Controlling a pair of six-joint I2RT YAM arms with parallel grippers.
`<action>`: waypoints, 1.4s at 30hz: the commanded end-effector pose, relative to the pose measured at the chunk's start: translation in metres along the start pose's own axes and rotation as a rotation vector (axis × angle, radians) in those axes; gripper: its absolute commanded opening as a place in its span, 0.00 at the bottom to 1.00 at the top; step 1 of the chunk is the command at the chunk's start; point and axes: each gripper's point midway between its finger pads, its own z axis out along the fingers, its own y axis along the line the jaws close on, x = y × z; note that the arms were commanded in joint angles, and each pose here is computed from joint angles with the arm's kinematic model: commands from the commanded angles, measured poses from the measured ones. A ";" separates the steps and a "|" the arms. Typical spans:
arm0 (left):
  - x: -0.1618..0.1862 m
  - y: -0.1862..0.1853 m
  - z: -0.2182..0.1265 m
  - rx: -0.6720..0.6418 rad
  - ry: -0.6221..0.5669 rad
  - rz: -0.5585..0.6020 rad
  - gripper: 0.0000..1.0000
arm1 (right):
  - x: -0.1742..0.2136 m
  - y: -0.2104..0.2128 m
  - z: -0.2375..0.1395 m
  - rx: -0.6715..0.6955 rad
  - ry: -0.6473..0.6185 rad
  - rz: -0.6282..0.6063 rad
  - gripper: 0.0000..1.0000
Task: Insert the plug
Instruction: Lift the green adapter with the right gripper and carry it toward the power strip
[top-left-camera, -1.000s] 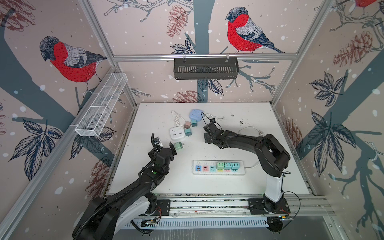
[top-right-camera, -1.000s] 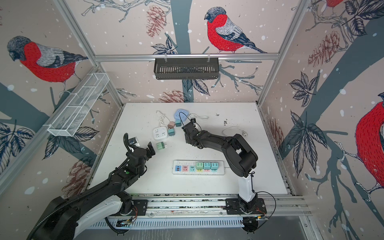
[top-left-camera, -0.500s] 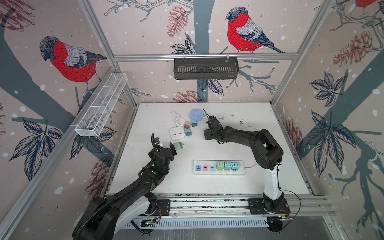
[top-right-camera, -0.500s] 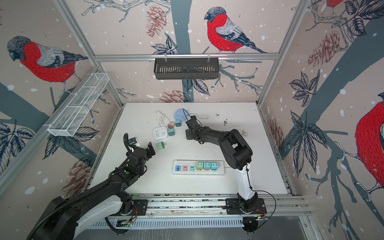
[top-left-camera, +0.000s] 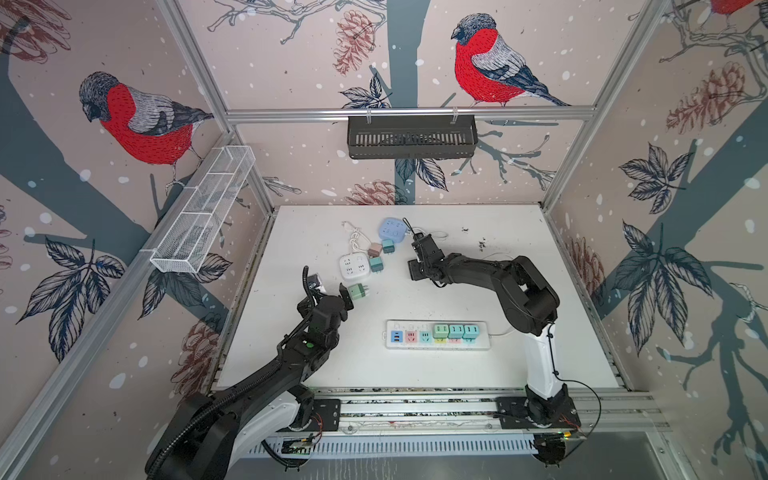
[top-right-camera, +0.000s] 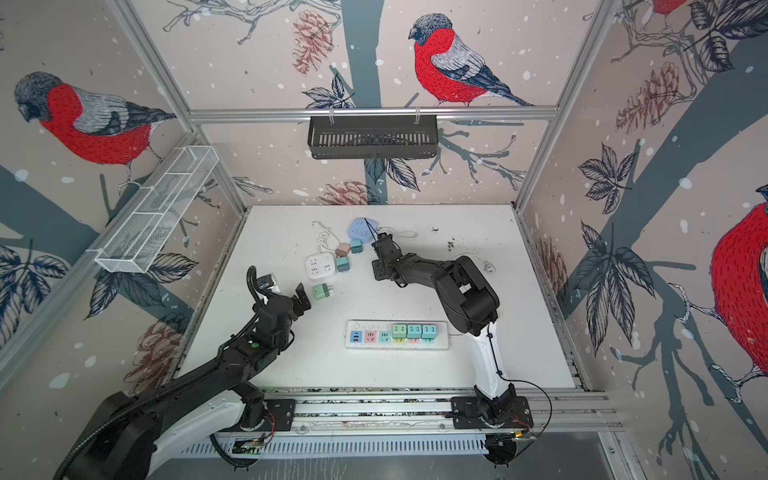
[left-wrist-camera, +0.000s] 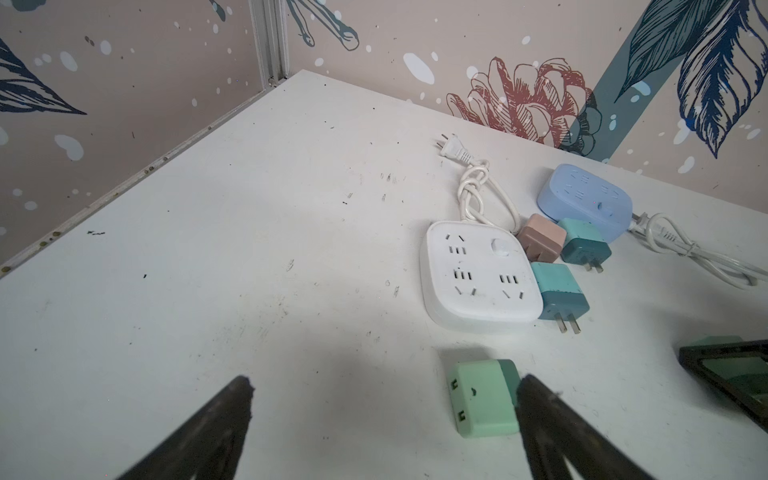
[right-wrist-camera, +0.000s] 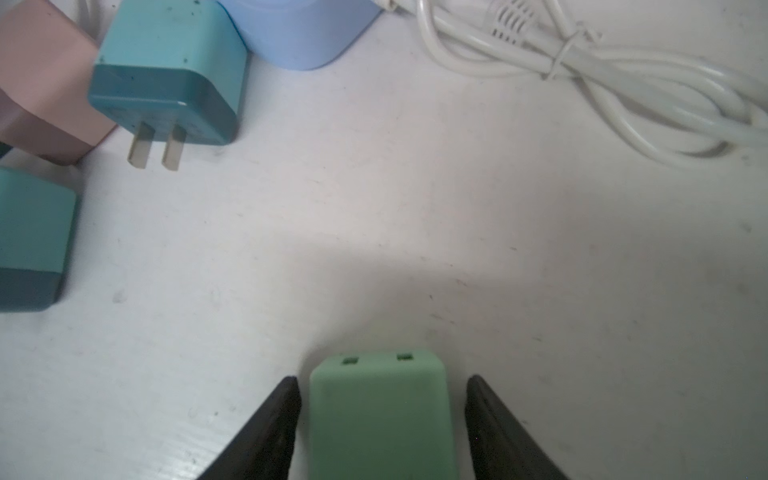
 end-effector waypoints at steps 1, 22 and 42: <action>-0.008 -0.002 0.000 0.001 -0.031 -0.031 0.98 | 0.020 -0.004 0.004 0.043 0.075 -0.030 0.57; -0.007 -0.007 0.000 0.029 -0.014 -0.019 0.98 | 0.034 0.015 -0.009 0.035 0.070 -0.049 0.40; -0.025 -0.058 -0.016 0.300 0.003 0.019 0.98 | -0.024 0.020 -0.192 -0.041 -0.434 -0.029 0.22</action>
